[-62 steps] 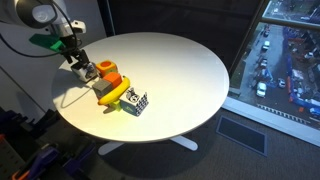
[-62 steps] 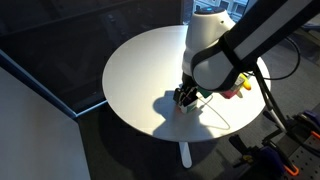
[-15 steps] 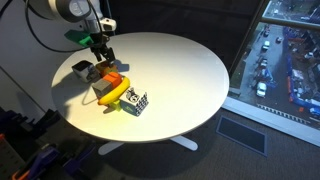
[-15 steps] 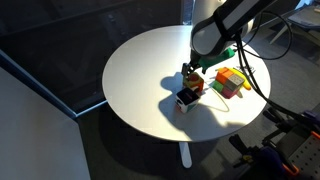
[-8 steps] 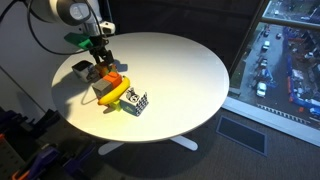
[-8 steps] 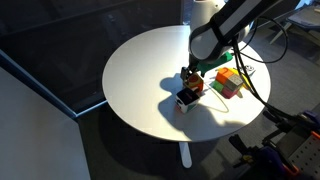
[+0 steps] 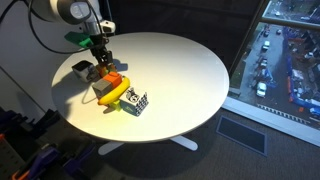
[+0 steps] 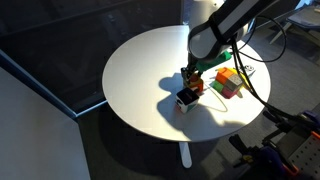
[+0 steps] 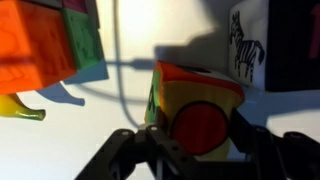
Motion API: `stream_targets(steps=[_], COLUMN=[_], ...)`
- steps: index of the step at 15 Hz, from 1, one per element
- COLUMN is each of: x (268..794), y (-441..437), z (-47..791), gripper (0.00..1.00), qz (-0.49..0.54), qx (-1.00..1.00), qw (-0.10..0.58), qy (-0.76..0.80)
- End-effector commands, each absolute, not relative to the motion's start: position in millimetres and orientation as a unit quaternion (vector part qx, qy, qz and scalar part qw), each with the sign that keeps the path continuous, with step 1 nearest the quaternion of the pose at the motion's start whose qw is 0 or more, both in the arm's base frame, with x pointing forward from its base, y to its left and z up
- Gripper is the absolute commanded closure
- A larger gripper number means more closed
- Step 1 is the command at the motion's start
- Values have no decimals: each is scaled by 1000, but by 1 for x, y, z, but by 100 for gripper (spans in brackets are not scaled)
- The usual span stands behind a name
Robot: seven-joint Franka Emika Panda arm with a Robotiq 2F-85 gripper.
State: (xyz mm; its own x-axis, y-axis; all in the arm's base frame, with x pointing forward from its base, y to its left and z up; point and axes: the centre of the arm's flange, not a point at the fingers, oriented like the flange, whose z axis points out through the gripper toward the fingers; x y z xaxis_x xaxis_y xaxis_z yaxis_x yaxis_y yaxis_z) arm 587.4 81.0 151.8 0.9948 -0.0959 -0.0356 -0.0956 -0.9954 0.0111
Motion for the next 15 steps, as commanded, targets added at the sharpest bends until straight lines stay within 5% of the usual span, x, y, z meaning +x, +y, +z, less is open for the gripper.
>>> stream_targets(steps=[1,7,15], x=[590,589,589], y=[88,100,112], z=[164,194,254], gripper=[67,91,92], qz=[-32,-31,-1], qx=[999,999,1000], qw=[7,15,9], qy=[-41,-31,-15])
